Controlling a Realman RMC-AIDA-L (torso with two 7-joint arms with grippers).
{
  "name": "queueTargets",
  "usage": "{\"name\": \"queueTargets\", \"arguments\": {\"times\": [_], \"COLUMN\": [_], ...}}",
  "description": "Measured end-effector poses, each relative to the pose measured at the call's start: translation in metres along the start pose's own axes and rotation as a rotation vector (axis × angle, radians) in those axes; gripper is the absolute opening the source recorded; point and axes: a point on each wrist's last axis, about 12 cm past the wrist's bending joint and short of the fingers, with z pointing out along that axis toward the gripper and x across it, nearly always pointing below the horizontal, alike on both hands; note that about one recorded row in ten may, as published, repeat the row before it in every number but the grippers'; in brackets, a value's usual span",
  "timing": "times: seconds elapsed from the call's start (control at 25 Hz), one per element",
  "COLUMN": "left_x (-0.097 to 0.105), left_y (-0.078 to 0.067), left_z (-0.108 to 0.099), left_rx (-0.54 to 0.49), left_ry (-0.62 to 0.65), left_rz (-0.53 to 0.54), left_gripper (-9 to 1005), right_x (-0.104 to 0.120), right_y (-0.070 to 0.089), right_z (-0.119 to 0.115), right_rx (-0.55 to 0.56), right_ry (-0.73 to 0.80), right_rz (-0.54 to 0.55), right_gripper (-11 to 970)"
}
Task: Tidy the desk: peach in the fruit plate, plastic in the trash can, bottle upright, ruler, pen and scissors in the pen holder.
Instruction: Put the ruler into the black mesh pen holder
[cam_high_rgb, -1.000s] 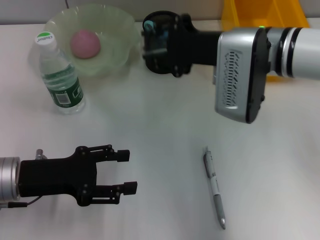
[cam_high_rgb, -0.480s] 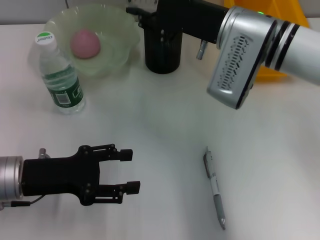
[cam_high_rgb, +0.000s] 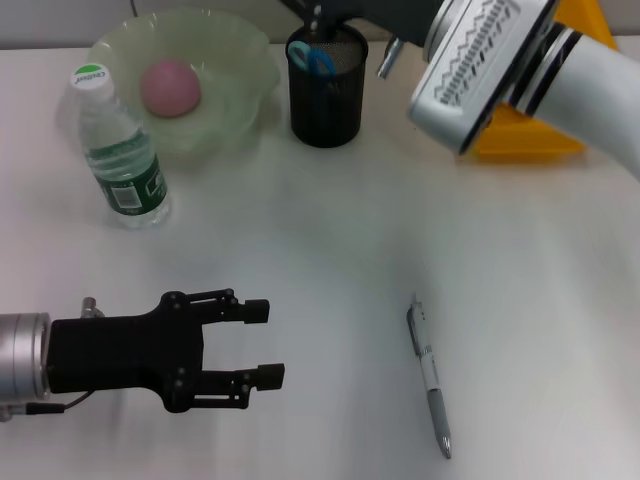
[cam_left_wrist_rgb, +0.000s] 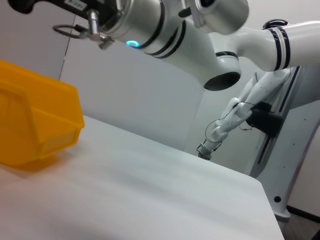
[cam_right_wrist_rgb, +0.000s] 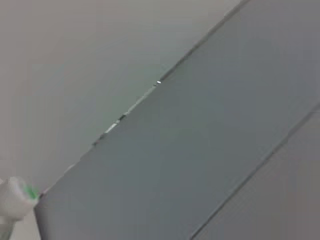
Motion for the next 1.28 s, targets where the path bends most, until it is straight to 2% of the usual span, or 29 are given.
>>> {"name": "queueTargets", "arguments": {"times": [0.16,0.32,0.36,0.52,0.68,1.08,1.28], "left_x": [0.0,0.0,0.0,0.0,0.0,-0.003,-0.003], "left_y": [-0.001,-0.001,-0.001,-0.001,-0.001,-0.001,-0.001], "left_z": [0.002,0.002,0.002,0.004,0.005,0.011,0.012], "left_rx": [0.004,0.006,0.006,0.012,0.015,0.03,0.033], "left_ry": [-0.003,-0.004,-0.004,-0.003,-0.003,-0.008,-0.01], "left_rz": [-0.001,0.0,0.0,0.004,0.009,0.026,0.03], "left_gripper": [785,785,785,785,785,785,785], "right_x": [0.003,0.003,0.003,0.004,0.01,0.016,0.017], "right_y": [0.0,-0.003,-0.005,-0.009,-0.018,-0.024,-0.023], "right_z": [0.004,0.007,0.009,0.013,0.019,0.03,0.029], "right_rx": [0.019,0.026,0.028,0.047,0.122,0.158,0.161], "right_ry": [0.008,0.009,0.009,0.032,0.064,0.137,0.146], "right_rz": [0.124,0.29,0.366,0.45,0.565,0.688,0.708], "right_gripper": [432,438,440,446,451,466,474]}}
